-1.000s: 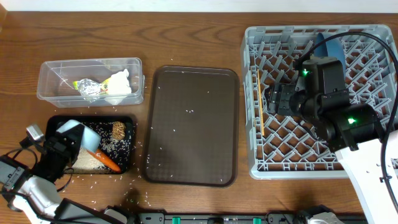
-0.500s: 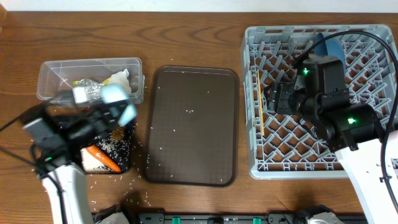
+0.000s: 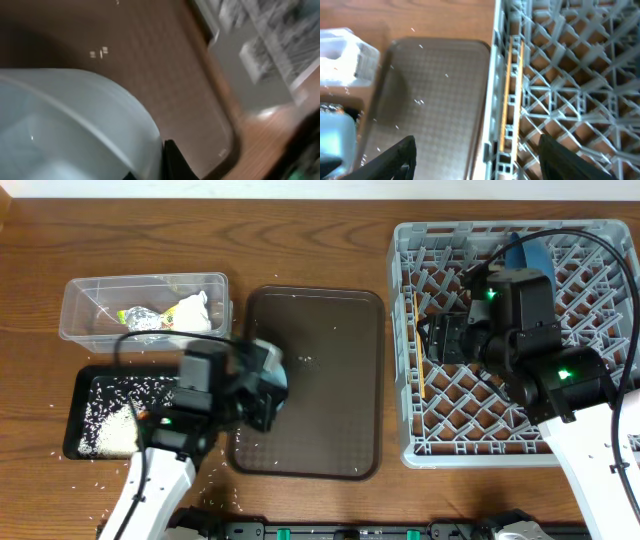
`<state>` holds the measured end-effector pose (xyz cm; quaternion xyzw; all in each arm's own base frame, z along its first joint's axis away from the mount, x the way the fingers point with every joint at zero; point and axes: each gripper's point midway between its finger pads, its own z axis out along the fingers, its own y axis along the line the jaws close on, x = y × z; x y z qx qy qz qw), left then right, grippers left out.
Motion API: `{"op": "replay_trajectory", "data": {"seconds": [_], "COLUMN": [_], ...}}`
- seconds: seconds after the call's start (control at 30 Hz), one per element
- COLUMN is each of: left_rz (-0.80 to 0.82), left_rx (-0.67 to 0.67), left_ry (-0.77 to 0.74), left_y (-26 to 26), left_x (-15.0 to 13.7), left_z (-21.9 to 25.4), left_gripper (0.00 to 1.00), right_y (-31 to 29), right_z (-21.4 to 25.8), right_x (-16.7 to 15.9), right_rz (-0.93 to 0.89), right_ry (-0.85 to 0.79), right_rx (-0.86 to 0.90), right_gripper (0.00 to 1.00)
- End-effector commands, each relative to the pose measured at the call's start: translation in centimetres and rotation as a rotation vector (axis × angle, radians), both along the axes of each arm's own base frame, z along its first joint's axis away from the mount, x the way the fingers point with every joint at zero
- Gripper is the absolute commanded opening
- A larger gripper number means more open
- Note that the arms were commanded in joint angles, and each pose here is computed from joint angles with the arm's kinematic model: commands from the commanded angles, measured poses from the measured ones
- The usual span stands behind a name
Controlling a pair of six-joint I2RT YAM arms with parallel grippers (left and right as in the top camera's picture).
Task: Sort waste into correct bins and load items into the dishwasher rack
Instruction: 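Bring bowl toward right gripper and hand it over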
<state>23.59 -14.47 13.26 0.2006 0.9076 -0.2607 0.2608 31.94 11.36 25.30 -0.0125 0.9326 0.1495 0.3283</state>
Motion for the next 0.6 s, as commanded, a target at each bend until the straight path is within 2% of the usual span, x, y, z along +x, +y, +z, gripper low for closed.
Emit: {"op": "replay_trajectory", "data": {"seconds": [0.0,0.1,0.27,0.57], "left_rz": [-0.175,-0.316,-0.561,-0.895], "left_rx": [0.244,0.264,0.3,0.291], "left_ry": [-0.179,-0.233,-0.375,-0.679], "left_y": [0.2,-1.8,-4.4,-7.4], "left_x": [0.2,-1.0,-3.2,-7.5], "left_z": [0.6,1.0,1.7,4.9], "left_gripper": [0.06,0.06,0.06,0.06], "right_y": [1.3,2.6,6.8,9.6], "right_z": [1.0,2.0,3.8,2.1], "right_x": [0.4,0.7,-0.5,-0.8], "right_rz": [0.05,0.098,0.335,0.451], "right_ry": [-0.04,-0.073,-0.123,-0.066], "right_rx": [0.035,0.095,0.21,0.248], "right_gripper": [0.7,0.71,0.74,0.74]}}
